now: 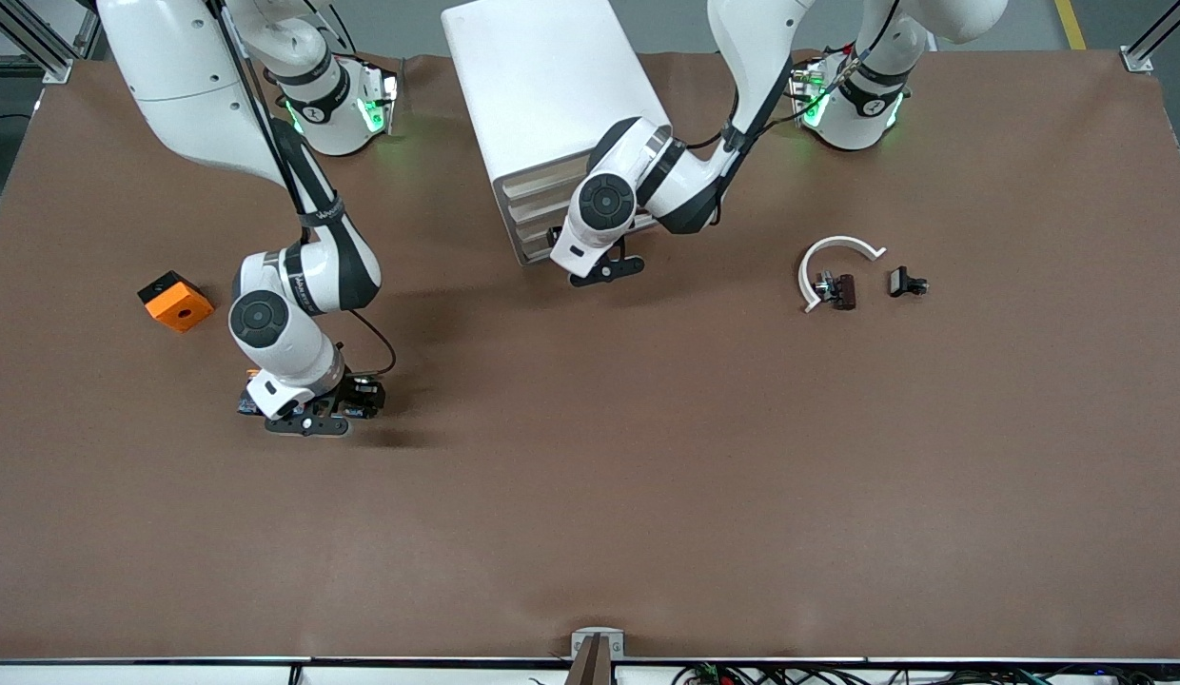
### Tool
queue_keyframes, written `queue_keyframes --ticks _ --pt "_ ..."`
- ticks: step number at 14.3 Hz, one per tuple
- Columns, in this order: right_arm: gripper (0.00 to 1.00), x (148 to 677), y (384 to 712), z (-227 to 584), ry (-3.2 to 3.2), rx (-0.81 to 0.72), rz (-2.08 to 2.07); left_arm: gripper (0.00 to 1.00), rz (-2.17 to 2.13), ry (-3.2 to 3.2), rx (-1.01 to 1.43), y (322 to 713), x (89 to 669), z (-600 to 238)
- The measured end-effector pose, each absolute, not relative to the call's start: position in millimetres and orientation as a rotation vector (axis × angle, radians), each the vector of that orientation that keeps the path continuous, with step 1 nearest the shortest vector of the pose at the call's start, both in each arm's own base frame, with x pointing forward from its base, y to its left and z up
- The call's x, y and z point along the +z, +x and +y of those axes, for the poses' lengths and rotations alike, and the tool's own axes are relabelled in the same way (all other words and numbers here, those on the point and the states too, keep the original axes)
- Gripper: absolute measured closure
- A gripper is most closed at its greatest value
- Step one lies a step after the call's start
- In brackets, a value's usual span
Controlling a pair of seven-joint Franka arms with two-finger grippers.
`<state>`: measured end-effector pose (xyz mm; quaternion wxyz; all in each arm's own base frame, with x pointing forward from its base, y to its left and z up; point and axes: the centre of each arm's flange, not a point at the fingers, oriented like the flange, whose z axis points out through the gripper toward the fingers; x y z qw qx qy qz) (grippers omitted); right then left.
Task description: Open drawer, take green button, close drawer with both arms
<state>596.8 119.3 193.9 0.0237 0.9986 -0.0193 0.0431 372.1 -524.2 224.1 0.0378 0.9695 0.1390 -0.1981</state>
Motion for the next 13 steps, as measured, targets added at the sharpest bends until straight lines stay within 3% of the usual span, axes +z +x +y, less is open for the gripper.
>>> queue_keyframes --ticks 2,7,13 --pt "0.00 206.4 600.6 121.9 3.096 0.158 -0.056 0.00 0.487 2.937 -0.516 416.3 248.4 -512.7" --pt "0.00 280.0 615.9 126.6 3.087 0.045 -0.065 0.00 0.591 2.904 -0.214 540.7 333.1 -434.3" --pt "0.00 391.3 631.4 83.3 3.067 -0.165 0.058 0.00 0.591 2.971 0.000 594.3 435.2 -326.5"
